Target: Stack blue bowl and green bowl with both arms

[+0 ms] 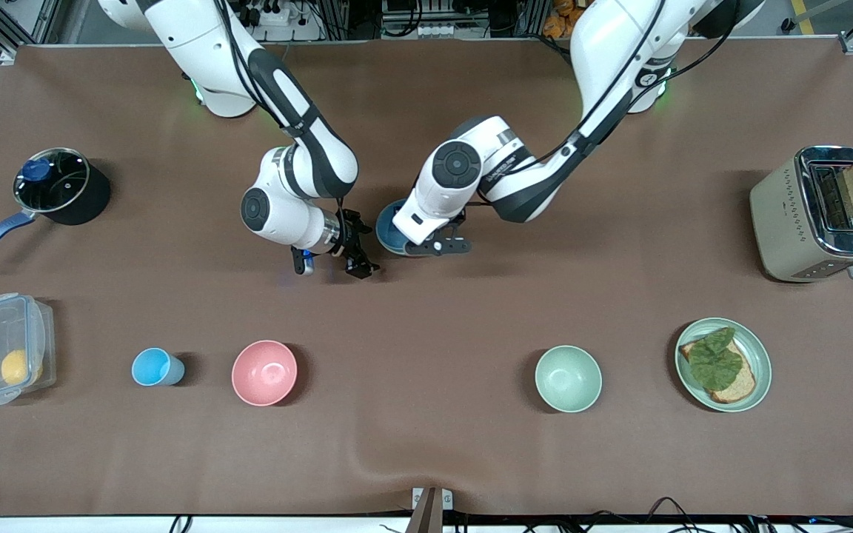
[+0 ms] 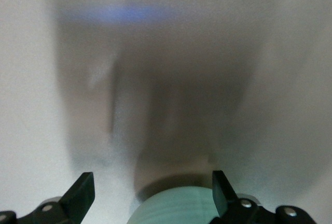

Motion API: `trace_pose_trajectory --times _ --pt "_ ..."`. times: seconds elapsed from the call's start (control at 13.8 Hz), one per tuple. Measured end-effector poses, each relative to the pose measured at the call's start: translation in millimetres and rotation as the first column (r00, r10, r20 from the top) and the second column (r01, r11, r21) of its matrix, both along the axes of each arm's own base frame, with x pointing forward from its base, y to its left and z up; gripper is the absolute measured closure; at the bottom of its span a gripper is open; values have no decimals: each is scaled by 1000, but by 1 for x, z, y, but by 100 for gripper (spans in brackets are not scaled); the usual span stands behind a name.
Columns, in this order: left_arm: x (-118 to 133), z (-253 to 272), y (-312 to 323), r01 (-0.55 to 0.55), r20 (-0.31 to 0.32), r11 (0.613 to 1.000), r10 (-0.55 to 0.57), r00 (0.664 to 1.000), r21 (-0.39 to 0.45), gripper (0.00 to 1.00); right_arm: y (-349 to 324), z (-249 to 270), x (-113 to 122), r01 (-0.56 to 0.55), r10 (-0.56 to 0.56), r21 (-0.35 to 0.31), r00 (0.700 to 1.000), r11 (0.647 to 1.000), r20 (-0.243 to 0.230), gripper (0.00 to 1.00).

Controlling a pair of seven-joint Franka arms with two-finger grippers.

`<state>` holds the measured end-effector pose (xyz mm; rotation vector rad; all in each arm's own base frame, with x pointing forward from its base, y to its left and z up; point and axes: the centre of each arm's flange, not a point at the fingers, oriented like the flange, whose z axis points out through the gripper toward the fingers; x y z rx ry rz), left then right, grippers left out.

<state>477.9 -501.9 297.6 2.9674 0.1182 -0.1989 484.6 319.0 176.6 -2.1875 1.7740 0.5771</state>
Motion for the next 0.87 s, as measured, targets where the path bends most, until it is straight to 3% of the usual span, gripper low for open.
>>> trace_pose_trajectory --times 0.07,0.22,0.51,0.87 --pt "15 18 14 -14 33 1000 13 999 20 0 -2 1 1 -10 10 3 1000 1000 1 0" --pt "41 60 47 -48 83 996 42 996 72 0 -10 4 8 -18 18 10 1000 1000 10 0" --pt "90 123 113 -118 125 980 99 987 157 0 -59 8 34 -67 66 41 997 997 34 0" --pt "131 184 209 -119 168 977 88 982 179 0 -121 18 55 -161 161 -10 987 987 20 0"
